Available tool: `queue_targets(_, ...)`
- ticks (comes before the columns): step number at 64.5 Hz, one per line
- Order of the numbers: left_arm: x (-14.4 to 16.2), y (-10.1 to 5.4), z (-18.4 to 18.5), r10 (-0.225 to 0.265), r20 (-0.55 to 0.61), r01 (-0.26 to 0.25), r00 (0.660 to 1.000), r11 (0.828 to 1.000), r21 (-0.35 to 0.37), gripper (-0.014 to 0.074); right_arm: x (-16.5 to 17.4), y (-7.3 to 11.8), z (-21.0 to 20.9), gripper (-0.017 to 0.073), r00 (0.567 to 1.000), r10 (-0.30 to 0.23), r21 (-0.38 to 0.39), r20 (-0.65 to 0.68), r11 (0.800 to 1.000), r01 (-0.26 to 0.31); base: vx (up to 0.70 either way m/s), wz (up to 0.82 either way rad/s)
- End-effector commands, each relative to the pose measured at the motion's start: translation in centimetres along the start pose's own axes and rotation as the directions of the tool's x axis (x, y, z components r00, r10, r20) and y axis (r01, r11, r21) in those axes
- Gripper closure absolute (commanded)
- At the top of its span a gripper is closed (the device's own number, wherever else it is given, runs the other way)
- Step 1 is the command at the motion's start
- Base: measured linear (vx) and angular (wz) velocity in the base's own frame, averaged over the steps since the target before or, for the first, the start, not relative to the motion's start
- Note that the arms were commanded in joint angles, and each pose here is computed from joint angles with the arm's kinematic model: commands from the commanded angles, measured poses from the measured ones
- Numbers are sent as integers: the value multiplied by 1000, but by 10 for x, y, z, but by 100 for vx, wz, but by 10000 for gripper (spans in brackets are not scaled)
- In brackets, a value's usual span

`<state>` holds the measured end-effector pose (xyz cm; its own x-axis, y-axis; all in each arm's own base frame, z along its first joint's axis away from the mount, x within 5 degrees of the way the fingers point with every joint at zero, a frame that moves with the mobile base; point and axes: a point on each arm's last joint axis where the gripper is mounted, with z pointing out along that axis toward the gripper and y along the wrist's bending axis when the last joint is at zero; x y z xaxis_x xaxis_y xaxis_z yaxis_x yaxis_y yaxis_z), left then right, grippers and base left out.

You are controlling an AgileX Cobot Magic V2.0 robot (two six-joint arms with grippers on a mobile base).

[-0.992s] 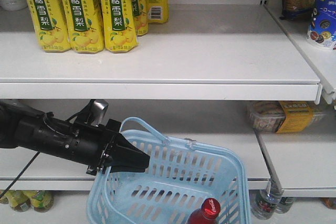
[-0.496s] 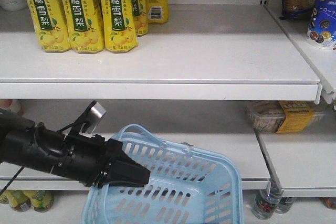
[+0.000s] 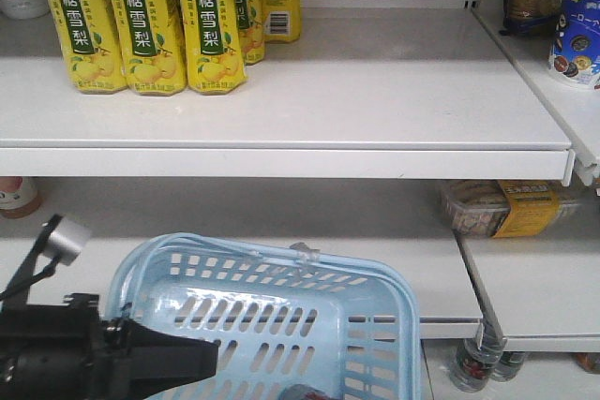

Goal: Place coke in basket with both arms

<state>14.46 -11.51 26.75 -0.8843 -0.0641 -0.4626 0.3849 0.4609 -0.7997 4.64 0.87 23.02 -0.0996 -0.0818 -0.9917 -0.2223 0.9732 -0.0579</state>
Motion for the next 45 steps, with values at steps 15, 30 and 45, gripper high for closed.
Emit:
queue_targets(15,32,-27,-44,126,318,-135,940,991,7,600,-15,0,-2,569,996,-9,4,88,1000,9,0,0)
queue_targets(30,53,-19,-68,349,458,-278,817,936,-218,600,-15,0,-2,569,996,-9,4,88,1000,9,0,0)
queue_targets(45,61,-7,-80,525,453,-344,720,838,-424,600,-15,0,-2,569,996,-9,4,88,1000,9,0,0)
